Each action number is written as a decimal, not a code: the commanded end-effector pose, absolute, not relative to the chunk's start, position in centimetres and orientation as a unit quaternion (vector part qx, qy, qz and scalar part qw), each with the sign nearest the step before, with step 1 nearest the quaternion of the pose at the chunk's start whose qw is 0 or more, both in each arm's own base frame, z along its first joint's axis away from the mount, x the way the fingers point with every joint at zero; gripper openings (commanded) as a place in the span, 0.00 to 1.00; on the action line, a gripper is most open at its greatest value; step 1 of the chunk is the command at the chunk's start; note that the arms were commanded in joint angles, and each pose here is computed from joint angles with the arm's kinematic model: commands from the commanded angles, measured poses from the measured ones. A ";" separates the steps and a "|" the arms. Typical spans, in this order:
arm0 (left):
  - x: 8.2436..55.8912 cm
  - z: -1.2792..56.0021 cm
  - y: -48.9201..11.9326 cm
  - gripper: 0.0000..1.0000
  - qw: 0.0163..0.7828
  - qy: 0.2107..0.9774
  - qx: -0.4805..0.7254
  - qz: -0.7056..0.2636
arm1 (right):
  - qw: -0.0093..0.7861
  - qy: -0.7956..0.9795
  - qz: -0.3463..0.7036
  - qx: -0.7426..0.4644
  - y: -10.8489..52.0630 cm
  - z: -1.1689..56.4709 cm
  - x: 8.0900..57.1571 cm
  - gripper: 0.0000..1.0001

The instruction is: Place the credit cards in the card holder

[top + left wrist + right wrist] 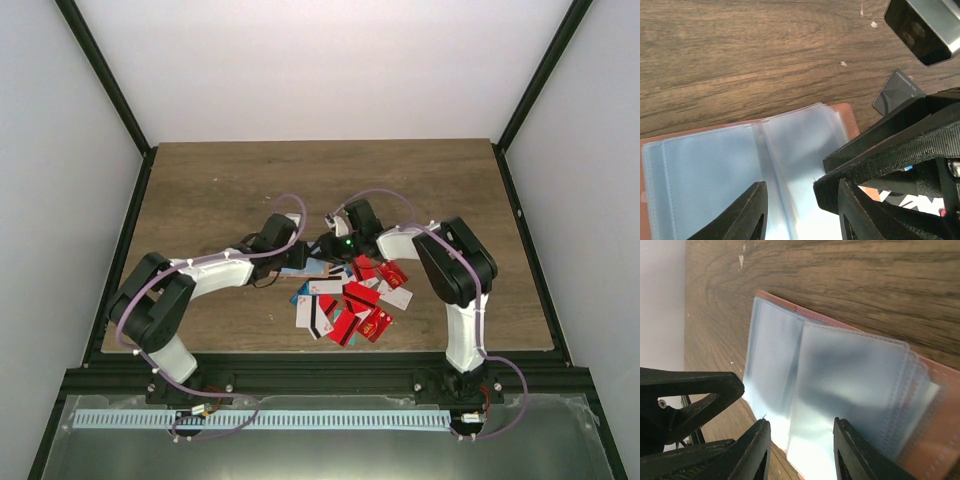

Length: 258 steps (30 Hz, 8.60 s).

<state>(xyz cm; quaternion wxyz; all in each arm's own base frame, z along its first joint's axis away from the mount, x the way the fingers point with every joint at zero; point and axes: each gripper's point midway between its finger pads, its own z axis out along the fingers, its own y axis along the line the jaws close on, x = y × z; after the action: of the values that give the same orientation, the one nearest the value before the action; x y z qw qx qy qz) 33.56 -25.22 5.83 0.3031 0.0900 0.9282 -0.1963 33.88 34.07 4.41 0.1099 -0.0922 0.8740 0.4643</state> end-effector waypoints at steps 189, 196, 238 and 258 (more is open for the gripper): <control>19.6 9.4 -26.8 0.51 0.242 0.909 0.120 -0.316 | 0.170 0.957 0.232 -0.038 24.3 9.2 21.2 0.85; 21.4 6.3 -26.7 0.53 0.236 0.942 0.086 -0.224 | 0.181 0.967 0.181 0.007 20.2 7.4 19.8 0.95; 13.5 -3.2 -23.9 0.50 0.142 0.963 0.223 0.045 | 0.146 0.962 0.229 -0.022 21.3 7.6 17.9 0.96; 14.6 5.9 -28.2 0.55 0.210 0.958 0.155 -0.122 | 0.000 0.919 0.388 -0.075 26.2 7.1 11.0 0.90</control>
<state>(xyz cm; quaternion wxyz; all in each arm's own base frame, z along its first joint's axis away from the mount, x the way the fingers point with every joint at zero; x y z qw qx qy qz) 13.91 -28.04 4.03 0.1927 0.1696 0.9600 -0.1114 13.47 24.44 6.69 0.0465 -0.0597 0.9388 0.3361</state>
